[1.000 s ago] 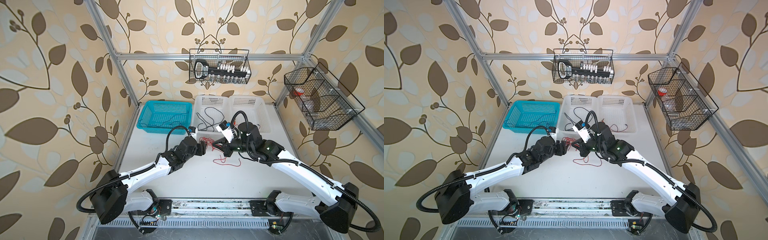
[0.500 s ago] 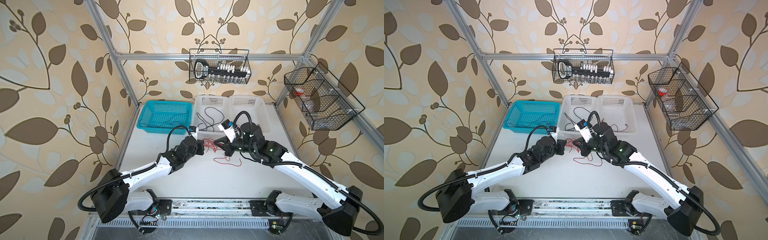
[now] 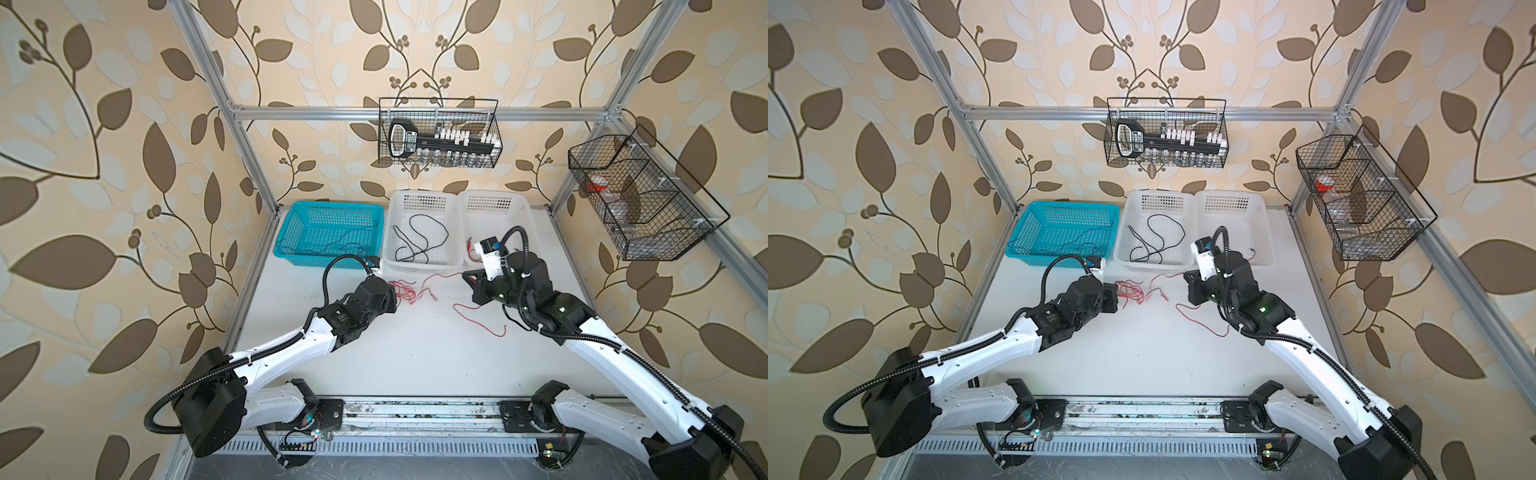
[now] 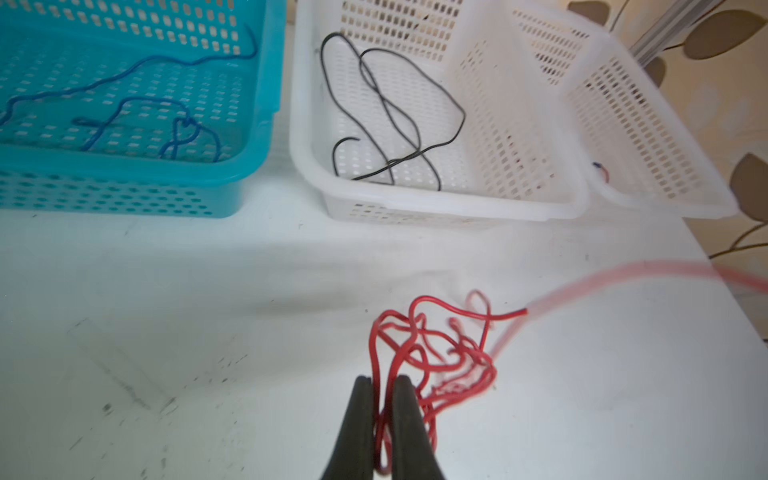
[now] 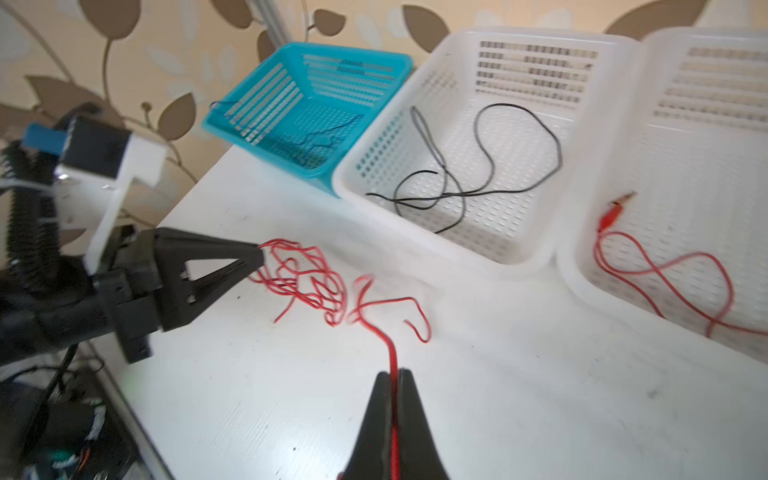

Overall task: Untangle the cables
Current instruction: 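Carry the red wire into the basket with the right gripper while left holds tangle, then grasp the red tangle from the left gripper with the right gripper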

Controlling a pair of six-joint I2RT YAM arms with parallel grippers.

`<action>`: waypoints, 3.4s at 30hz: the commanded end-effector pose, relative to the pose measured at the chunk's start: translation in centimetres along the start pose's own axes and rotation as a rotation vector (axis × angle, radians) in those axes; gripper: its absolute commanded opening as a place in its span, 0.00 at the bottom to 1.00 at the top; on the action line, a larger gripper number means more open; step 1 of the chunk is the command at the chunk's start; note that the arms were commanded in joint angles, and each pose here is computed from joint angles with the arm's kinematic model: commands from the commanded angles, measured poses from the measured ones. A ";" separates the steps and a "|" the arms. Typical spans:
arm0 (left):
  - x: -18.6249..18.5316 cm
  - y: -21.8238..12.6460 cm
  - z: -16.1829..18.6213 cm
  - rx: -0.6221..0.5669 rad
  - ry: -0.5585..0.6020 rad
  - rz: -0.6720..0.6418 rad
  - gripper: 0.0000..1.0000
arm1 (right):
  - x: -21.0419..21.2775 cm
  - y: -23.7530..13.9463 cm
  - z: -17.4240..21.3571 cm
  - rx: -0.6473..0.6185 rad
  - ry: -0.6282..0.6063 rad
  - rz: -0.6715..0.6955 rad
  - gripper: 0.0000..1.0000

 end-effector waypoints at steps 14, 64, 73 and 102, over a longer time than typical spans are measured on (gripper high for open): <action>2.7 -1.9 -0.3 -0.015 -0.044 -0.065 0.00 | -4.0 -2.7 0.5 -0.108 0.123 0.033 0.00; -1.6 -1.0 0.2 0.109 0.052 0.340 0.00 | -15.9 14.8 -6.0 -0.112 0.127 0.371 0.10; -1.7 -0.7 0.3 0.116 0.050 0.348 0.00 | -15.5 13.6 -6.5 -0.109 0.124 0.382 0.42; -2.4 -2.0 -1.0 0.050 0.100 0.413 0.00 | 2.7 6.4 1.3 -0.144 -0.045 -0.217 0.57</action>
Point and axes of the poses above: each gripper's point midway between its finger pads, its own y axis out along the fingers, its own x axis along the line the jaws close on, z = x × y, the point moved 9 cm from there along -y, back along the fingers, and after that the axes turned 3 degrees about -y, right-handed, at the moved point
